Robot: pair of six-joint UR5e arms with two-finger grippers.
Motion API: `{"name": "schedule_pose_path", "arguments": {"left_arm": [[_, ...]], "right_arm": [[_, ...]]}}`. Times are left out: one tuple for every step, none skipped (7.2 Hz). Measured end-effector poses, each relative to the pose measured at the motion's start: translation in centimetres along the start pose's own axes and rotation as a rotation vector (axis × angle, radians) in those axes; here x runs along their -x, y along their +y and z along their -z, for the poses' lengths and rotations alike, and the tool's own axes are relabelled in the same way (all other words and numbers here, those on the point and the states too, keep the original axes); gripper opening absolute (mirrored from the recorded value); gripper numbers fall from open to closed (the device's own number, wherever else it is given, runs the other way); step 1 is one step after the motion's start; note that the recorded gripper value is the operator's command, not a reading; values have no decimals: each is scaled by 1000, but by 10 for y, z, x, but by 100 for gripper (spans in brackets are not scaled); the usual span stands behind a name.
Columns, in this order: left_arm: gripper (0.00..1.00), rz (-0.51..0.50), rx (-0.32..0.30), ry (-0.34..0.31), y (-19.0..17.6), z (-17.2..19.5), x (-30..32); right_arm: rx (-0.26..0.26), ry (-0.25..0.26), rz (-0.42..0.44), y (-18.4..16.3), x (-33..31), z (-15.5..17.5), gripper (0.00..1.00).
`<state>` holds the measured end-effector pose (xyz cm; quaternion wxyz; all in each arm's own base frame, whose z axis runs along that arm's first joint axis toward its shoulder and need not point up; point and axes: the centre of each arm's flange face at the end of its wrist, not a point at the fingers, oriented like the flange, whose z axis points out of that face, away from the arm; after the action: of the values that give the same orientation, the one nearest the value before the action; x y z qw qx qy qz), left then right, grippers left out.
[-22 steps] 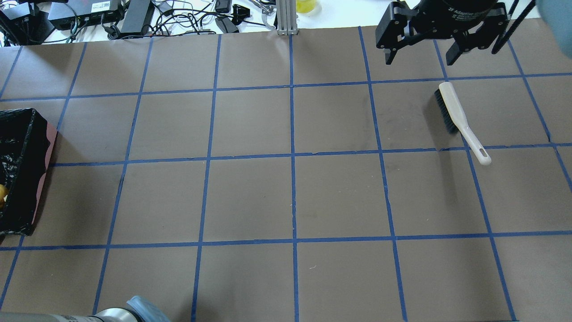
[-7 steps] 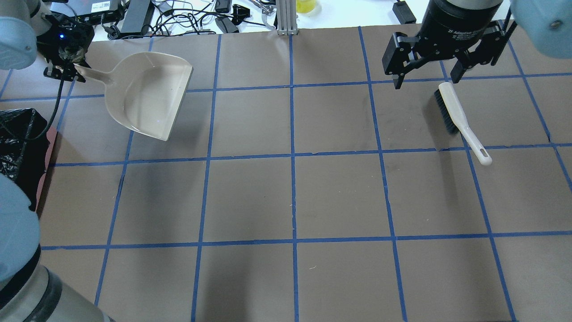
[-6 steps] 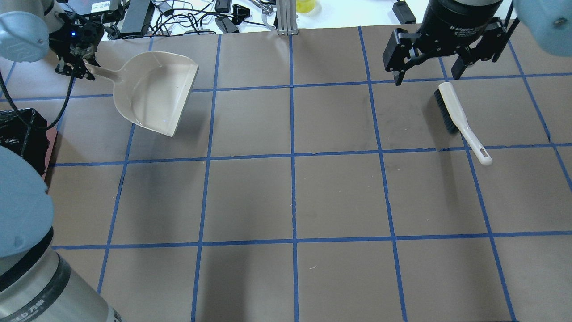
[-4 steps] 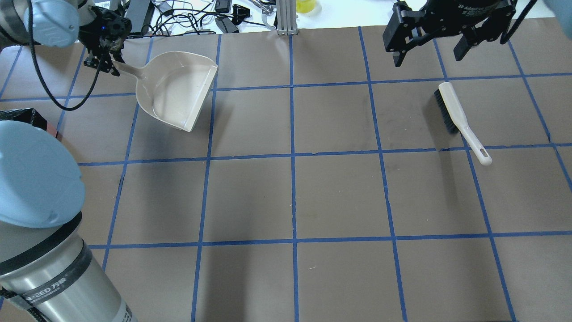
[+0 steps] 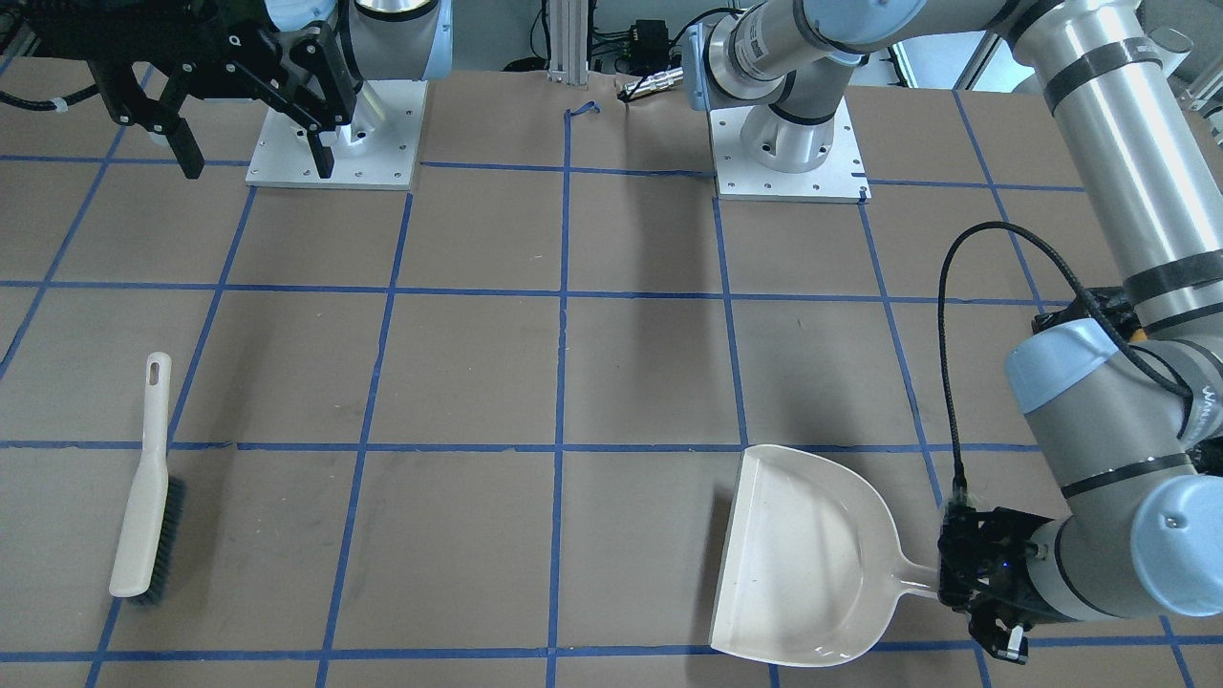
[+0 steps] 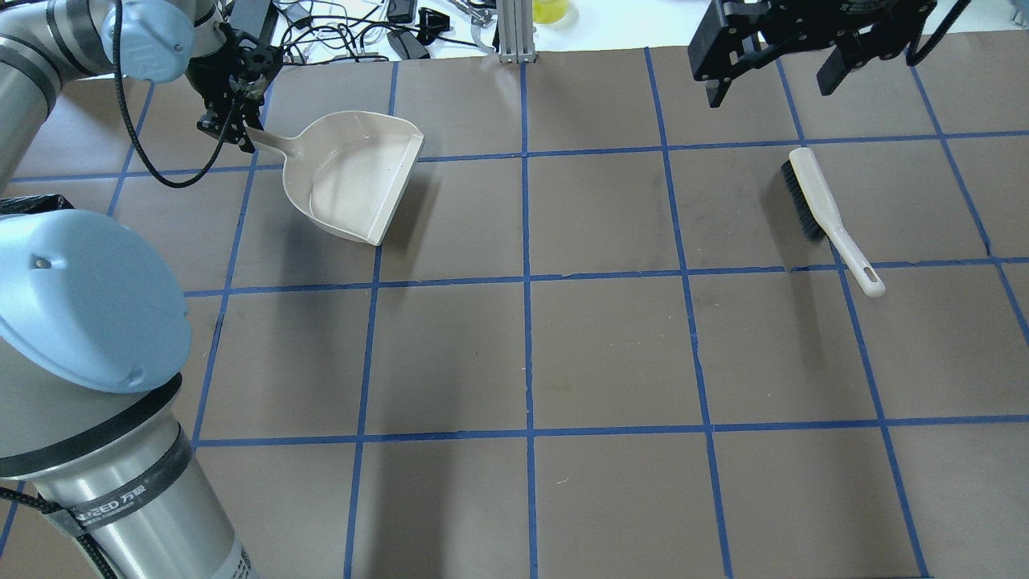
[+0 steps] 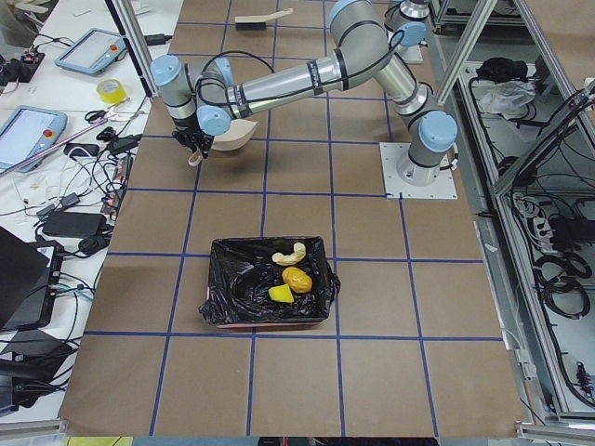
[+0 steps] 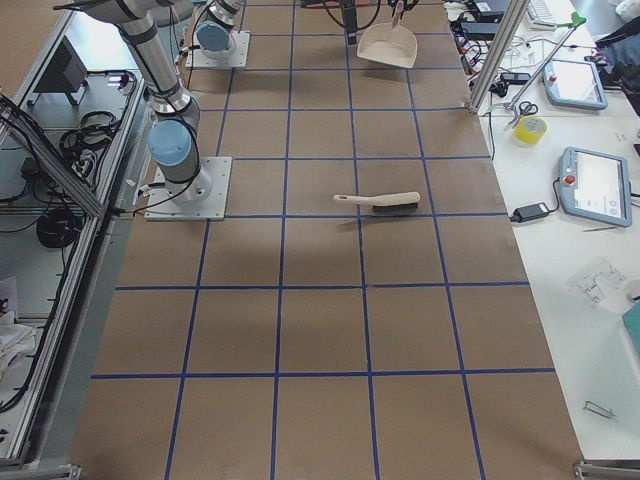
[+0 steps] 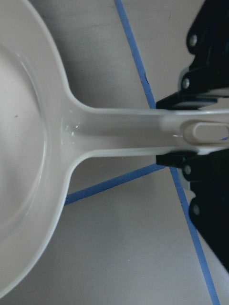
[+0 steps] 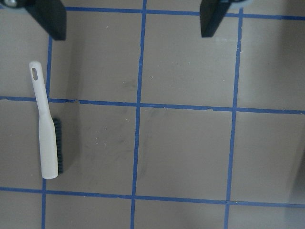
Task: Sweep and dump trash into bin
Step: 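Bring the empty dustpan back with the left gripper and set it on the table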
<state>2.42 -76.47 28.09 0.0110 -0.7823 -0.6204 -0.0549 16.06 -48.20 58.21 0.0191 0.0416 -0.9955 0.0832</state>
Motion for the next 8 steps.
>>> {"name": "schedule_pose_path", "arguments": {"left_arm": [[0,73,-9,21,-5,-9,-2],[0,144,-12,36,-8,-17,-4],[0,186,-13,46,-10,-22,-6],[0,205,-14,55,-13,-26,-8],[0,211,-15,59,-14,-28,-9],[44,211,-14,61,-17,-28,-10],[63,204,-10,60,-22,-26,-9],[74,193,-7,58,-30,-25,-8]], "right_arm": [[14,17,39,-16,-2,-21,100],[15,24,62,-38,-3,-47,100],[19,12,69,-53,-2,-65,100],[18,-28,70,-59,2,-73,100],[17,-65,68,-60,5,-74,100],[10,-77,66,-62,3,-74,100],[1,-82,63,-64,-1,-75,100],[-3,-83,56,-65,-7,-76,100]]}}
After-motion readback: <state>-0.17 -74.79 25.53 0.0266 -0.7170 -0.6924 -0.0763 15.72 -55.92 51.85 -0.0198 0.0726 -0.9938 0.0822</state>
